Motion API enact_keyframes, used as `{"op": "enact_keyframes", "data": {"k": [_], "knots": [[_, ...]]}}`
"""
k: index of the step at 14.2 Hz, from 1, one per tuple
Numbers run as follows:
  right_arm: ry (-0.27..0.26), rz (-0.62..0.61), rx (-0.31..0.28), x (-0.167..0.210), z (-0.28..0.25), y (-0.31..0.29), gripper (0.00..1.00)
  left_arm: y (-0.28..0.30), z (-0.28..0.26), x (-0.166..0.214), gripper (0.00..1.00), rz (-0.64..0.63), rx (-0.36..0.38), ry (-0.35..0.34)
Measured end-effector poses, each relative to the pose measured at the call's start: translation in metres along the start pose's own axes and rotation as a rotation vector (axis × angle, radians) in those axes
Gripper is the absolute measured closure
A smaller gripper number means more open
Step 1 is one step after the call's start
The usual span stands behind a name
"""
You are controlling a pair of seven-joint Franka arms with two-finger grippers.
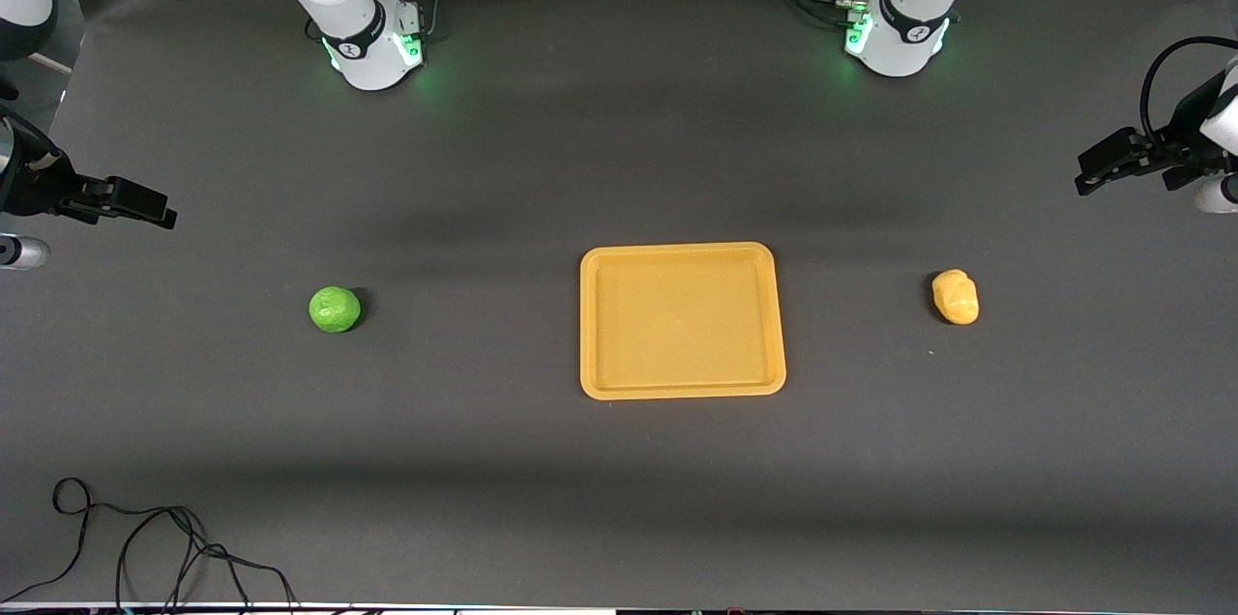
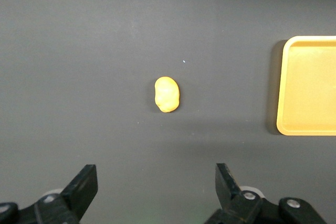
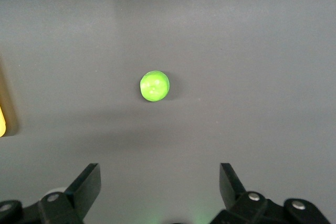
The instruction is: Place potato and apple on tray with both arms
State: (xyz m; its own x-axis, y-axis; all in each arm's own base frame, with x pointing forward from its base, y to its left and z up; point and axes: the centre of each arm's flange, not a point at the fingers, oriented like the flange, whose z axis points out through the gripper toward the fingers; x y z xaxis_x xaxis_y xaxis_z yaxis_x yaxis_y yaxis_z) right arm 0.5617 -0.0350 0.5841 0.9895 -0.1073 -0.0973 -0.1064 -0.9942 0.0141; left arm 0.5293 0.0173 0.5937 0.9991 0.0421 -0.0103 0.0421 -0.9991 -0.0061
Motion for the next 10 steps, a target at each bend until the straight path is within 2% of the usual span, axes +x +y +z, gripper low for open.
{"op": "enact_keyframes", "data": {"k": [10], "knots": [[0.016,0.002,0.001,0.0005,-0.0076,0.0008,0.0,0.0,0.0002,0.0,0.0,0.0,0.0,-0.001]]}}
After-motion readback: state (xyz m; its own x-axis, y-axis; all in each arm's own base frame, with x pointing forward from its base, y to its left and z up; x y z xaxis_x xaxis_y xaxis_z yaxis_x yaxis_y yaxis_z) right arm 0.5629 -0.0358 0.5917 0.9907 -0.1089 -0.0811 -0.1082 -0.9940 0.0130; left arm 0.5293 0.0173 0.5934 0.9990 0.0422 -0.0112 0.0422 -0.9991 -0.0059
